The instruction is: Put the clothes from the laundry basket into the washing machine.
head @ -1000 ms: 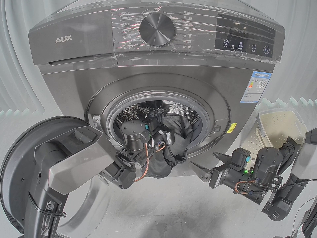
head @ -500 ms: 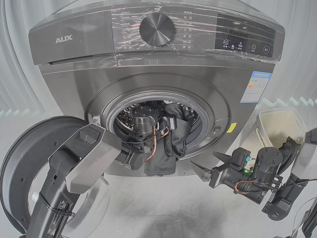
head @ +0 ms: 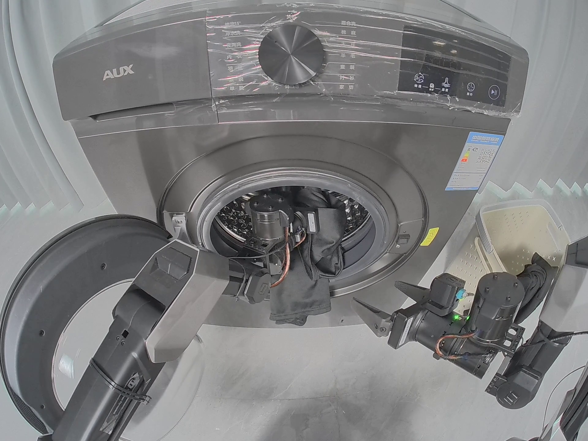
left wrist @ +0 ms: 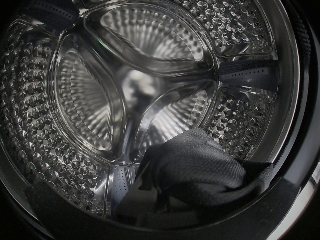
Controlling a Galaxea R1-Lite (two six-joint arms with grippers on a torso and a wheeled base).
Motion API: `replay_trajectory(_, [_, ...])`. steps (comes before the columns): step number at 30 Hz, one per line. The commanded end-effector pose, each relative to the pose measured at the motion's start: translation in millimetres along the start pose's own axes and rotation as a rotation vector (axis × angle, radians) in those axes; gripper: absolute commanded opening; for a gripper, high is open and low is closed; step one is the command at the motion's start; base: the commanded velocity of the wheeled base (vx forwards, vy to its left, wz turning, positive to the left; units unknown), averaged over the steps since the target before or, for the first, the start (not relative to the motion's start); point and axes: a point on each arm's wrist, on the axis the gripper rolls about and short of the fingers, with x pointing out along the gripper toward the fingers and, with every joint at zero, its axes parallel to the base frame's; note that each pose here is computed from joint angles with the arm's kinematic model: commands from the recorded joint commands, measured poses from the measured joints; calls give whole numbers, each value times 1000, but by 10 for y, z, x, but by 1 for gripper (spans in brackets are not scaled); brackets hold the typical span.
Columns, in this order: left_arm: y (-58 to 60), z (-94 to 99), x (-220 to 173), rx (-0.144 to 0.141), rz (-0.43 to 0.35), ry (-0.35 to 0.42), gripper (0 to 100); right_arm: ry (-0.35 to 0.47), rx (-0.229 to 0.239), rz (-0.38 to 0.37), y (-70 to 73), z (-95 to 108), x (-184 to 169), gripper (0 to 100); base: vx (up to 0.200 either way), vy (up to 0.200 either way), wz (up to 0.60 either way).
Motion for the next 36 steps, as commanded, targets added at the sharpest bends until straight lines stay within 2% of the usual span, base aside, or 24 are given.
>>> replay_trajectory(1, [38,-42,12,-1,8,1,100,3,-1,1,3,-10,4,100,0,0,0])
replay_trajectory(3, [-37,191,-9,-20,-4,-33,100,5,-1,1,2,-12,1,100,0,0,0])
replay_trajectory(4, [-37,207,-21,-21,-4,-29,100,6,-1,1,2,-16,3,100,0,0,0])
replay_trajectory(6, [-35,336,-195,-15,4,60,100,5,-1,1,2,-12,1,100,0,0,0])
replay_trajectory(8, [-29,380,-425,10,3,195,100,3,-1,1,3,-8,-1,100,0,0,0])
replay_trajectory(12, [-29,400,-711,29,-32,322,100,5,-1,2,7,-13,1,100,0,0,0])
replay_trajectory(13, [-27,399,-721,29,-34,326,100,5,-1,1,2,-12,1,100,0,0,0])
replay_trajectory(14, [-52,335,-846,35,-65,384,100,4,-1,3,7,-11,3,100,0,0,0])
replay_trajectory(20, [-123,160,-1008,44,-124,470,100,5,-1,2,7,-13,1,100,0,0,0])
replay_trajectory(25, [-148,-9,-987,49,-133,491,100,7,-1,2,6,-17,3,100,0,0,0])
replay_trajectory(28, [-132,-213,-964,56,-133,518,100,5,-1,2,7,-14,5,100,0,0,0])
replay_trajectory(35, [-144,-404,-835,50,-136,482,100,10,-2,4,12,-28,10,100,0,0,0])
replay_trajectory(36, [-152,-429,-824,50,-138,482,0,10,-2,4,12,-28,10,100,0,0,0])
